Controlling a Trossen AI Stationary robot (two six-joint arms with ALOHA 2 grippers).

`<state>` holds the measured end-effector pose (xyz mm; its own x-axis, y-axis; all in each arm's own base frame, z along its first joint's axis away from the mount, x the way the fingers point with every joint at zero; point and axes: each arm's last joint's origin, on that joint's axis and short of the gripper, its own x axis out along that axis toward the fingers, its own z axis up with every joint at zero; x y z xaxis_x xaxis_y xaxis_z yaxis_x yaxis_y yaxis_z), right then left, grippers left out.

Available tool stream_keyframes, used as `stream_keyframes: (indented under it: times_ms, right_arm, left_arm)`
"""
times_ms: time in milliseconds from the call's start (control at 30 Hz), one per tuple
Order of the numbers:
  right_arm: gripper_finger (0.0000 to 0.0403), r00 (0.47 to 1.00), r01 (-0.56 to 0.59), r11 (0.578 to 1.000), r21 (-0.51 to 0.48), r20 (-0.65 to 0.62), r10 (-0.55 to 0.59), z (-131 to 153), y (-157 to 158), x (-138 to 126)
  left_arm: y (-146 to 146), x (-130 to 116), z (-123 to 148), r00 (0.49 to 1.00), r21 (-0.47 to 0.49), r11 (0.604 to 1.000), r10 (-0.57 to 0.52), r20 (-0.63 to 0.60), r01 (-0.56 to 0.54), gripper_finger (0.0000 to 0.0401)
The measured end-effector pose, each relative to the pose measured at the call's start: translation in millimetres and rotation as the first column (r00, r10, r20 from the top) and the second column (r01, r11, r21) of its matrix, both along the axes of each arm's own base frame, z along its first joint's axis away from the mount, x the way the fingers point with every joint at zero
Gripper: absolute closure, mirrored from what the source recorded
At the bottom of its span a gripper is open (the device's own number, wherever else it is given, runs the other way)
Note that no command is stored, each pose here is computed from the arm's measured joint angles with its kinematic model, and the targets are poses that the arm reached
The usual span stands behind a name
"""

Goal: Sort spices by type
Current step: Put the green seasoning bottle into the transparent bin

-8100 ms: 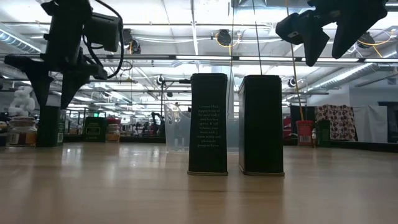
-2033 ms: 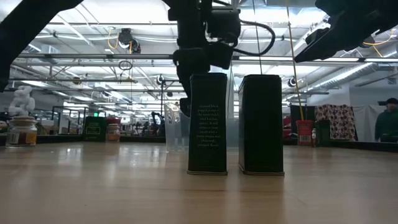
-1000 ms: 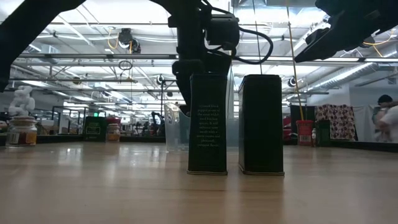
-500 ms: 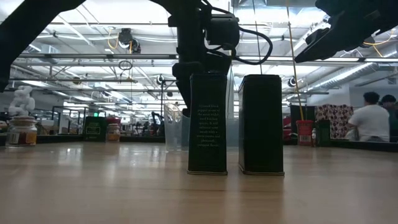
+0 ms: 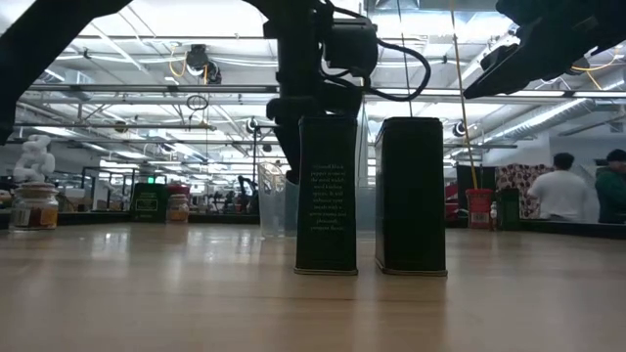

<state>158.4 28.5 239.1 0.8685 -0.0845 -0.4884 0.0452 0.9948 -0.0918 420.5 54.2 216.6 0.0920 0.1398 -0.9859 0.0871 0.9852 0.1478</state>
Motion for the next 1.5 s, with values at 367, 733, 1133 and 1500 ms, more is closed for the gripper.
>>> stream_keyframes:
  times_ms: [367,733,1133,1500]
  right_arm:
    - [0.0245,1.0,0.005,1.0,0.008,0.001,-0.005,0,0,0]
    - [0.0245,1.0,0.004,1.0,0.007,-0.003,-0.004,0,0,0]
    - [0.0245,0.998,-0.063,0.994,0.093,-0.005,0.064,0,3,0]
    - [0.0245,0.997,-0.069,0.992,0.107,0.038,0.065,4,4,2]
  left_arm:
    - [-3,3,19,1.0,0.043,0.999,-0.009,0.017,0.008,0.0191]
    - [-7,-1,70,0.997,0.011,0.998,0.053,0.061,-0.054,0.0191]
    - [-58,-52,161,0.943,-0.075,0.995,0.089,0.321,-0.069,0.0191]
    - [-121,-108,198,0.916,-0.057,0.987,0.16,0.368,-0.15,0.0191]
